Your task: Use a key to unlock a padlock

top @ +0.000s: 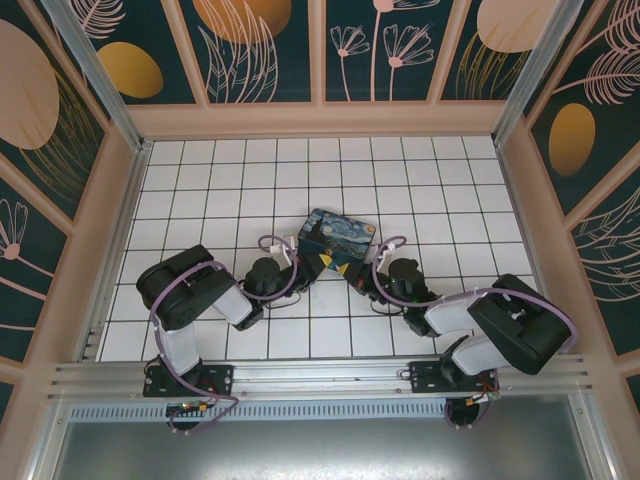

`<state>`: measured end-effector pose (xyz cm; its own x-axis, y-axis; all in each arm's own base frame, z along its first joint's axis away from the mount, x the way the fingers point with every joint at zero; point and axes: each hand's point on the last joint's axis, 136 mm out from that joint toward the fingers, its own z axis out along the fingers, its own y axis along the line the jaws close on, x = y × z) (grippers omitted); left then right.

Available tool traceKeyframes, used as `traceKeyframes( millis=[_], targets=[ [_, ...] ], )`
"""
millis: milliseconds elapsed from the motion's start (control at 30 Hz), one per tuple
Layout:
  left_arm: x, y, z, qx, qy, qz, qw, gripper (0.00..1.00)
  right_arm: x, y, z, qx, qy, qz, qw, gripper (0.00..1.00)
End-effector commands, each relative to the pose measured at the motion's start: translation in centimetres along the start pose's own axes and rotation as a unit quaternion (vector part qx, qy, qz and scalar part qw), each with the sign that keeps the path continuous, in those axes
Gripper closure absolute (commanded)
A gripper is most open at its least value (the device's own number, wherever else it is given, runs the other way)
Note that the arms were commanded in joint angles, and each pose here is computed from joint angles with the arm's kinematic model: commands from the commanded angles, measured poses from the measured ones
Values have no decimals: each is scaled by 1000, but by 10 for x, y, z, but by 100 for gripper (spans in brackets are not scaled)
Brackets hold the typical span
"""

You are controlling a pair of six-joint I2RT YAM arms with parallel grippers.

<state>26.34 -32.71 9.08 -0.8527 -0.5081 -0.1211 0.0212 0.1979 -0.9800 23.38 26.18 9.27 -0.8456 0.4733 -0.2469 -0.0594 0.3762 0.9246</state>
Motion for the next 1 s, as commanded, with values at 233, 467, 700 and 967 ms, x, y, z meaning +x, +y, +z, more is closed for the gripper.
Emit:
traceKeyframes(
  millis=[233,467,700,967],
  targets=[
    [21,-31,-2,42,54,29,997,100,-28,40,4,-70,-28,2,997,100],
    [22,-28,-1,30,57,40,997,100,-32,46,9,-69,-18,-11,997,100],
    [18,-32,2,34,47,23,998,100,-19,46,14,-74,-11,-7,997,100],
    [15,-48,1,69,44,-37,996,100,-24,44,15,-78,-32,10,996,100]
  ],
)
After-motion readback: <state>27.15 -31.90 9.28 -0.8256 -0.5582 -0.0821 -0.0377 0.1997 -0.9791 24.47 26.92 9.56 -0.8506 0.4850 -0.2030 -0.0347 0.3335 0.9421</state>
